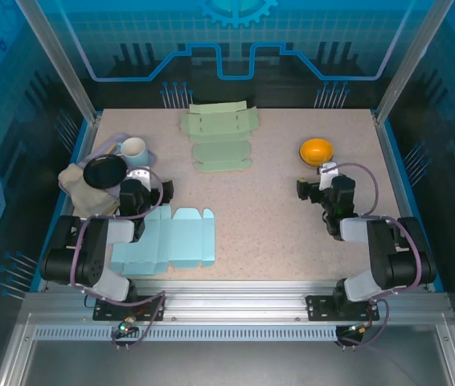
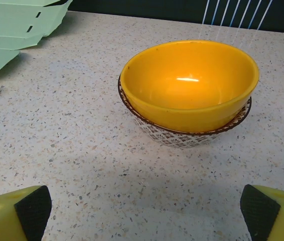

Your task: Fold the paper box

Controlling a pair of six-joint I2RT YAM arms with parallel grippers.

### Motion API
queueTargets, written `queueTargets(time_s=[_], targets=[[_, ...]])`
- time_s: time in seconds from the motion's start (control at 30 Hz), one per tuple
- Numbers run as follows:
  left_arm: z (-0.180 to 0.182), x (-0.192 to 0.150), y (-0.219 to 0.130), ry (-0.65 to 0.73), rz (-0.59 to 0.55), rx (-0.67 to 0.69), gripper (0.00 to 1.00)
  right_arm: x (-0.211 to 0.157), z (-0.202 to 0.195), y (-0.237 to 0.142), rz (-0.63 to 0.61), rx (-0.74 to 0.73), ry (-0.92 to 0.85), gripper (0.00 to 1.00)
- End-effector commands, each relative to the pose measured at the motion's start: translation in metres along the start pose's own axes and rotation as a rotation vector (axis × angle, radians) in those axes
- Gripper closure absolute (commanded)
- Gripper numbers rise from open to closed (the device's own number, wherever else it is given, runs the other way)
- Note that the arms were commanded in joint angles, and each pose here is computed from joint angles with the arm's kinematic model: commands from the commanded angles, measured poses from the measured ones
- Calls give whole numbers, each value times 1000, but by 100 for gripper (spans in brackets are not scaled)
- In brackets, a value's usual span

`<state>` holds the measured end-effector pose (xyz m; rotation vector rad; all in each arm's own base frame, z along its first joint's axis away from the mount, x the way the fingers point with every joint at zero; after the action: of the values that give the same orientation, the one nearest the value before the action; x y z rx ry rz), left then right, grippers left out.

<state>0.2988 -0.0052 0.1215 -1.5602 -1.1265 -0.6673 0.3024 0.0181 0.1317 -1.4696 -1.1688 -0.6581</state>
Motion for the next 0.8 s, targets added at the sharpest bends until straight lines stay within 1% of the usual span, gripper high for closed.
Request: queueTargets(time_s=[0.0, 0.77], targets=[[-3, 10, 3, 15, -23, -28, 1, 4, 2, 3, -11, 20, -15, 0], [-1, 10, 3, 6, -21, -30, 1, 4, 1, 3, -12, 27, -11, 0]])
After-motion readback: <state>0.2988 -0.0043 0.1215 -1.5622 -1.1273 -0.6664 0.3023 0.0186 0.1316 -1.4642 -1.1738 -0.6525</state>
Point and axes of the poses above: each hand's point on the last joint's axis, 136 mm out from that joint toward the fingers, its own y axis out along the fingers, its own z axis along the line the jaws close on, x = y × z, the point moved 10 cm from there along -y, back along the fingers, and after that the axes turned 13 degrees about -y, right-handed, at the moved point
